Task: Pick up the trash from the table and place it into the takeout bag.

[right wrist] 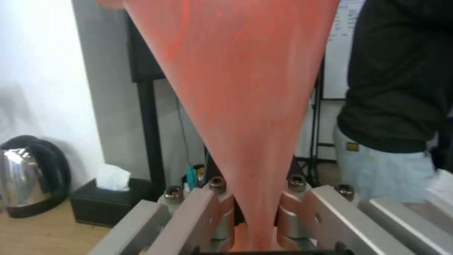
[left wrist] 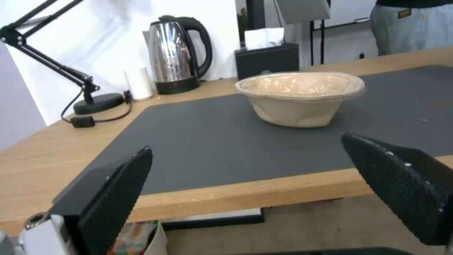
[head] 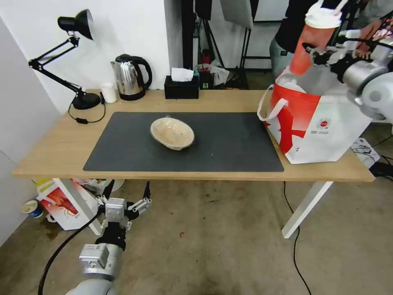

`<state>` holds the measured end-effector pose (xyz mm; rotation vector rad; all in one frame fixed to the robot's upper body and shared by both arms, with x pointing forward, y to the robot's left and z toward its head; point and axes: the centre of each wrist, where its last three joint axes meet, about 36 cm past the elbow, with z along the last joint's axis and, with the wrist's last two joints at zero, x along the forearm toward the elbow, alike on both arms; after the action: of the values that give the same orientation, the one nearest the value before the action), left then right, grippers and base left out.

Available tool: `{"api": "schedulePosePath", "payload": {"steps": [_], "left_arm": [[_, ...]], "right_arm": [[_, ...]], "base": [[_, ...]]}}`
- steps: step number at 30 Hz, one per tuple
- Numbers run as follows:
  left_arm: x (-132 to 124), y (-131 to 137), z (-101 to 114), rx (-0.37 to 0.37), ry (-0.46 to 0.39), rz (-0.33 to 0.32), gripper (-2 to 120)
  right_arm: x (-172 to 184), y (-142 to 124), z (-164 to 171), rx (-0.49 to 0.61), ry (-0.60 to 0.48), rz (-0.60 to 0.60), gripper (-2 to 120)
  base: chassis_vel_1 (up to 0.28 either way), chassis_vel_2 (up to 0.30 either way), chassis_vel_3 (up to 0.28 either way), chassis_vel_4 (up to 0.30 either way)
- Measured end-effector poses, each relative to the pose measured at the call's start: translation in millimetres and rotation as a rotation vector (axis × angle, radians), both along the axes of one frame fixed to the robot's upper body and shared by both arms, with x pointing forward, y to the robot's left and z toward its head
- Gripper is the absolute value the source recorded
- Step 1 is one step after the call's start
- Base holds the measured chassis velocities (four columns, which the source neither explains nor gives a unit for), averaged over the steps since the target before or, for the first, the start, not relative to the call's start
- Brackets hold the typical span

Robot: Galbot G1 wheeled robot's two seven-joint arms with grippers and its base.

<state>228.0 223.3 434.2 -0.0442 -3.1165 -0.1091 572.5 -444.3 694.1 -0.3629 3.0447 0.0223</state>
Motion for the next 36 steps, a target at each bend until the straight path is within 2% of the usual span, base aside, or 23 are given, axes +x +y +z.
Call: {"api": "schedulePosePath", "payload": {"steps": [7, 15, 25, 36], "left_arm": [[0, 0, 0, 0.0, 0.0, 0.0, 100], [0, 0, 0, 0.0, 0.0, 0.0, 100], [0, 0, 0, 0.0, 0.0, 0.0, 100], [0, 0, 0, 0.0, 0.0, 0.0, 100]], "right_arm": [[-6, -33, 1, -0.004, -0.011, -0.063, 5], [1, -54, -15, -0.003, 0.015, -0.126, 5], [8, -52, -48, -0.029, 0.053, -0.141, 5], [10, -49, -69, -0.042, 0.065, -0.136, 5]], "base": [[0.0, 0.0, 0.0, 0.0], [0.0, 0.0, 0.0, 0.0], [0.0, 0.0, 0.0, 0.0], [0.0, 0.0, 0.0, 0.0]]}}
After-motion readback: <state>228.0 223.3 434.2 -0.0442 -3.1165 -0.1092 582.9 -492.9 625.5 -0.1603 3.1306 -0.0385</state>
